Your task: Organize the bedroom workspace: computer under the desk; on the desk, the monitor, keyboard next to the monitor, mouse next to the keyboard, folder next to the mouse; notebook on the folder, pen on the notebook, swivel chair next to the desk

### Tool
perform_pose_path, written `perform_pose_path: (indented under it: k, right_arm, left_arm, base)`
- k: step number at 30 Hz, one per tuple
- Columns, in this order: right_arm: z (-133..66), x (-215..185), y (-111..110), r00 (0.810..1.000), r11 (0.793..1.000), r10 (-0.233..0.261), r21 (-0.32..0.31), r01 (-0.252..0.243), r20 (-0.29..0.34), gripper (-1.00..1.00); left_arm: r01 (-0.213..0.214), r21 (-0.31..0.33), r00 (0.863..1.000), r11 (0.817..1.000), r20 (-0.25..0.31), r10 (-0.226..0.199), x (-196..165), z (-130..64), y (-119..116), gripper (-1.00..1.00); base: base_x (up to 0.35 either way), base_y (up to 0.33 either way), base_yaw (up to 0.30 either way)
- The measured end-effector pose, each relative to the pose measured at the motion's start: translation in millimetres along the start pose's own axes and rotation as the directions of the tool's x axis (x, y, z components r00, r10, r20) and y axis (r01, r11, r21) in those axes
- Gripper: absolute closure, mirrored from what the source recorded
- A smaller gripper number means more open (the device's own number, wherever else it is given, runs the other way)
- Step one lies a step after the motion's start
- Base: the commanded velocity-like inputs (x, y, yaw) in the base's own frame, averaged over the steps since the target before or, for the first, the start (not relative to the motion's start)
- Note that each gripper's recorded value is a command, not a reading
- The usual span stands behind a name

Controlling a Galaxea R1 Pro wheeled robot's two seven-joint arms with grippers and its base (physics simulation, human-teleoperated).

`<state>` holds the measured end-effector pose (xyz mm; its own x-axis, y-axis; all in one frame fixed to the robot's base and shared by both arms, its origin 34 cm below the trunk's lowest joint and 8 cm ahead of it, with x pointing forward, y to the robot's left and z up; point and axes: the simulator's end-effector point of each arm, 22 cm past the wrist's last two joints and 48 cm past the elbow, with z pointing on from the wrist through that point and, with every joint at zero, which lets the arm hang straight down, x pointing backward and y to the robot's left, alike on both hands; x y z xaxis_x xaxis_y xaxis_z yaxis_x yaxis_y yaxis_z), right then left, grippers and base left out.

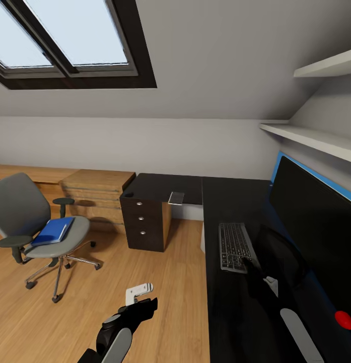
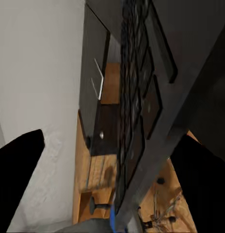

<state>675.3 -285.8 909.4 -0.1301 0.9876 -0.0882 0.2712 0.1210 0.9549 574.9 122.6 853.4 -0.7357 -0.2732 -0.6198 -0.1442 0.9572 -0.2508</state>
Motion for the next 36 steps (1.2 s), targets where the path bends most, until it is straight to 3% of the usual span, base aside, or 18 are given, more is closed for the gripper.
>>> perform_pose_path:
  k: [14,36]
  right_arm:
    - [-0.1,0.0,-0.1,1.000,1.000,-0.001,0.000,0.001,0.000,-1.00]
    - [0.0,0.7,-0.1,1.000,1.000,-0.003,0.000,0.003,-0.001,-1.00]
  left_arm:
    - [0.000,0.000,1.000,1.000,0.000,0.000,0.1,0.0,-0.1,-1.00]
    - [-0.001,-0.002,1.000,1.000,-0.001,0.001,0.6,0.3,0.4,-1.00]
  base:
    - [-0.003,0.000,0.000]
    - [-0.108,-0.025,0.000]
